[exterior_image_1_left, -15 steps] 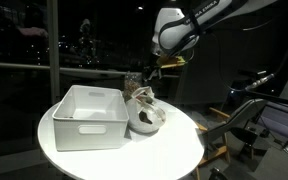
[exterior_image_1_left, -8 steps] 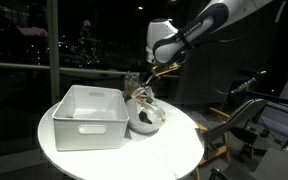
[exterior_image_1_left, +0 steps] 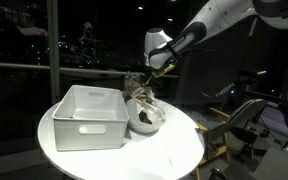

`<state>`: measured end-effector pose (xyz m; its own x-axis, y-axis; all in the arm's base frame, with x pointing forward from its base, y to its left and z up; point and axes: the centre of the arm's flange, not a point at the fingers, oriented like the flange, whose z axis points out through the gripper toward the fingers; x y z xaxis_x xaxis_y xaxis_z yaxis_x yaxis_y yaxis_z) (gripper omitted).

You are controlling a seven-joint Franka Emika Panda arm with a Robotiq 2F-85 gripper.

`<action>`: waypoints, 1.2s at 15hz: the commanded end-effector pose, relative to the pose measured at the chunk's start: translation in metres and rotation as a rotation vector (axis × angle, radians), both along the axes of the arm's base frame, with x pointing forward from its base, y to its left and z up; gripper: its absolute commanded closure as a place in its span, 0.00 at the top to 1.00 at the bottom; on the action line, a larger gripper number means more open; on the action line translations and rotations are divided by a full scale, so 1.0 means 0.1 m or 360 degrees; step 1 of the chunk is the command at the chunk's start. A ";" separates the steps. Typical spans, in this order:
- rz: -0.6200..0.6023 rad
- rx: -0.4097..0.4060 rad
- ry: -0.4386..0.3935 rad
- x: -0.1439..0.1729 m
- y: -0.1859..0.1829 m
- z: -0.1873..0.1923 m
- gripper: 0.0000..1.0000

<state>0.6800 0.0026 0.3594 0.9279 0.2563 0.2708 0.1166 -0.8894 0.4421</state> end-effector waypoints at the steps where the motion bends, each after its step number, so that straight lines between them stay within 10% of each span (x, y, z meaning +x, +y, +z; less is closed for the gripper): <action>1: 0.0142 -0.0016 0.0020 0.43 -0.20 -0.04 1.00; 7: 0.0255 0.0060 0.0173 0.56 -0.53 -0.38 1.00; 8: 0.0270 0.0078 0.0172 0.56 -0.56 -0.44 0.75; 18: 0.0370 0.0055 0.0208 0.35 -0.59 -0.62 0.05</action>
